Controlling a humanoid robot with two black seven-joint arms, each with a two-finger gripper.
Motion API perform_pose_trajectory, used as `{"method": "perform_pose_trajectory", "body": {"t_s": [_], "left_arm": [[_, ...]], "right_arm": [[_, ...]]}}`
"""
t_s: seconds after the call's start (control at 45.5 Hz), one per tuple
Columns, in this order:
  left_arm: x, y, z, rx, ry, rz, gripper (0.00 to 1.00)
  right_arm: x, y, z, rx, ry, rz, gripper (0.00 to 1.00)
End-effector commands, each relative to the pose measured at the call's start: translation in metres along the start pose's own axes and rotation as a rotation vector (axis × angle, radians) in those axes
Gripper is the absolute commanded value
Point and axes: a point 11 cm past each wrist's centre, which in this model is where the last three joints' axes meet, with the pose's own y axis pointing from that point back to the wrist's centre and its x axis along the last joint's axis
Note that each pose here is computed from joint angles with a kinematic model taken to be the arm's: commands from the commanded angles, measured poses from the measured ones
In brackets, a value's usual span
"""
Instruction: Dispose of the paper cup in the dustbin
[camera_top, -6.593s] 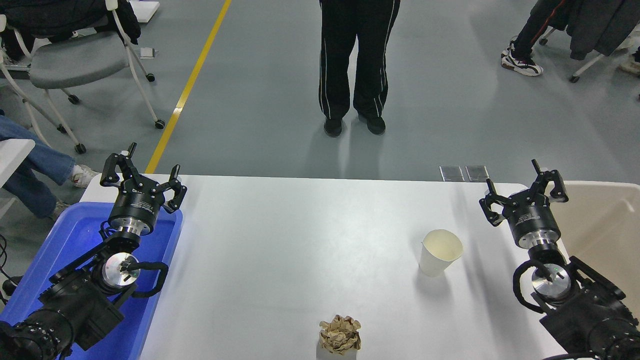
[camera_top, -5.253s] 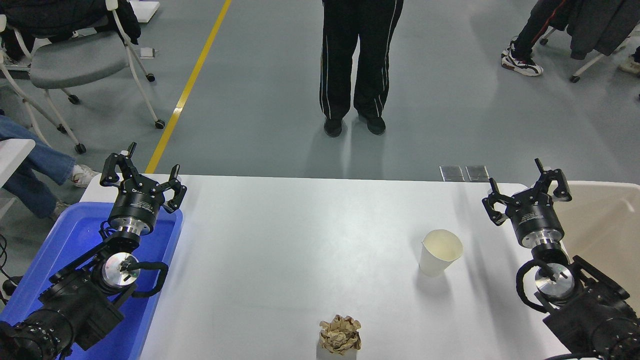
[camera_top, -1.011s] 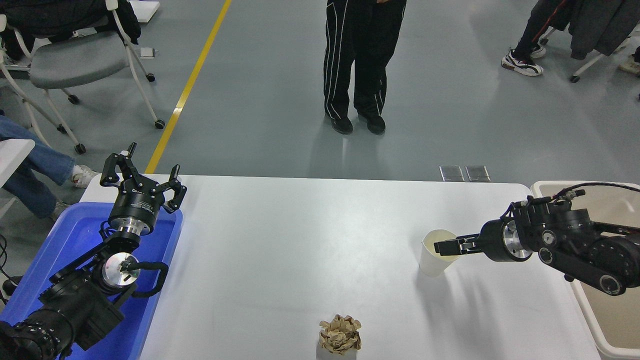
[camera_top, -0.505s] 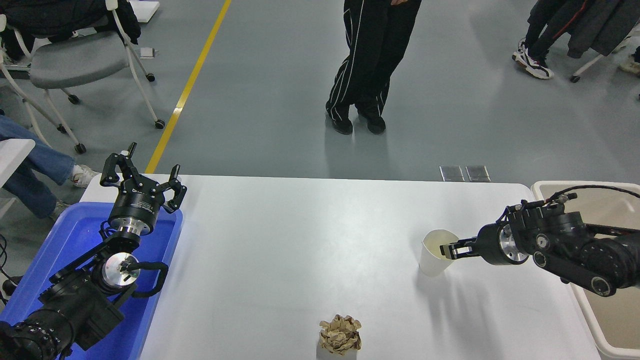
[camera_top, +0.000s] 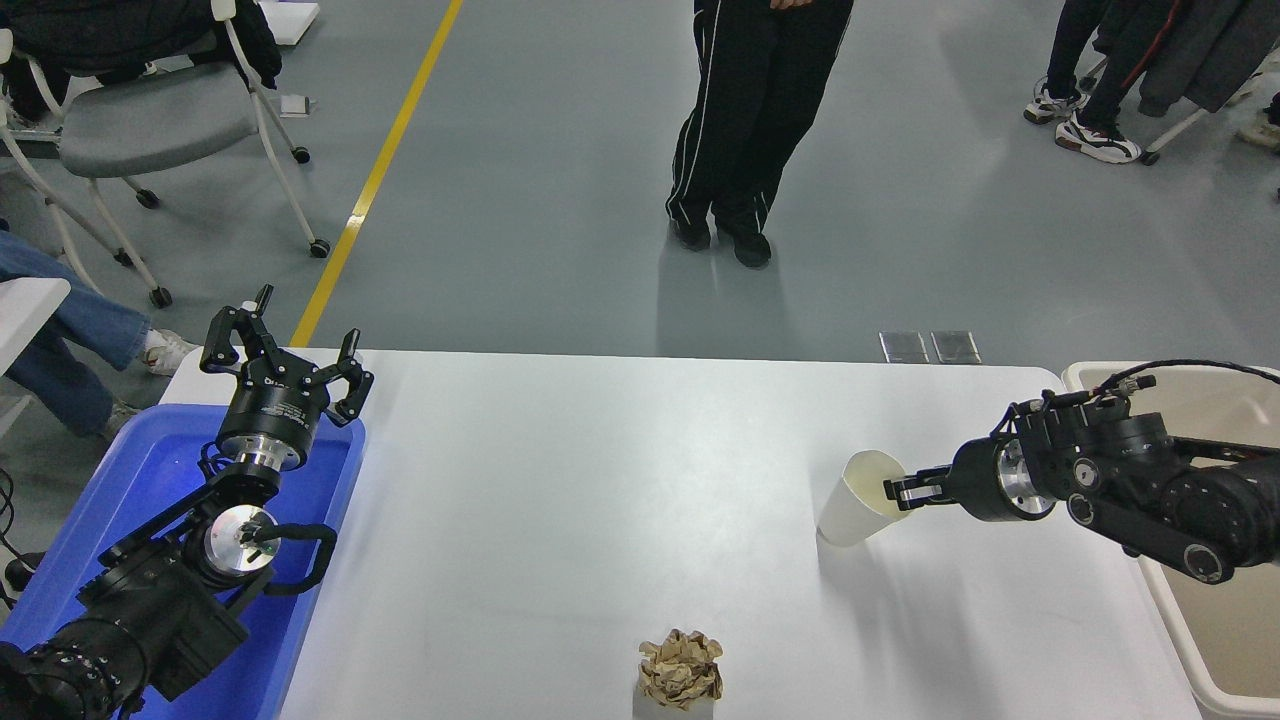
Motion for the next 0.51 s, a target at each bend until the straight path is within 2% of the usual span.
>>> {"method": "perform_pose_trajectory", "body": {"t_s": [0.0,0.484], "left_arm": [[0.000,0.000,0.000,0.000,0.000,0.000,1.00],[0.000,0.000,0.000,0.000,0.000,0.000,1.00]], "right_arm": [[0.025,0.030,-0.002,0.018,0.029,-0.004,0.00],[0.099,0.122,-0.013,-0.005,0.131,0.068,0.00]]}}
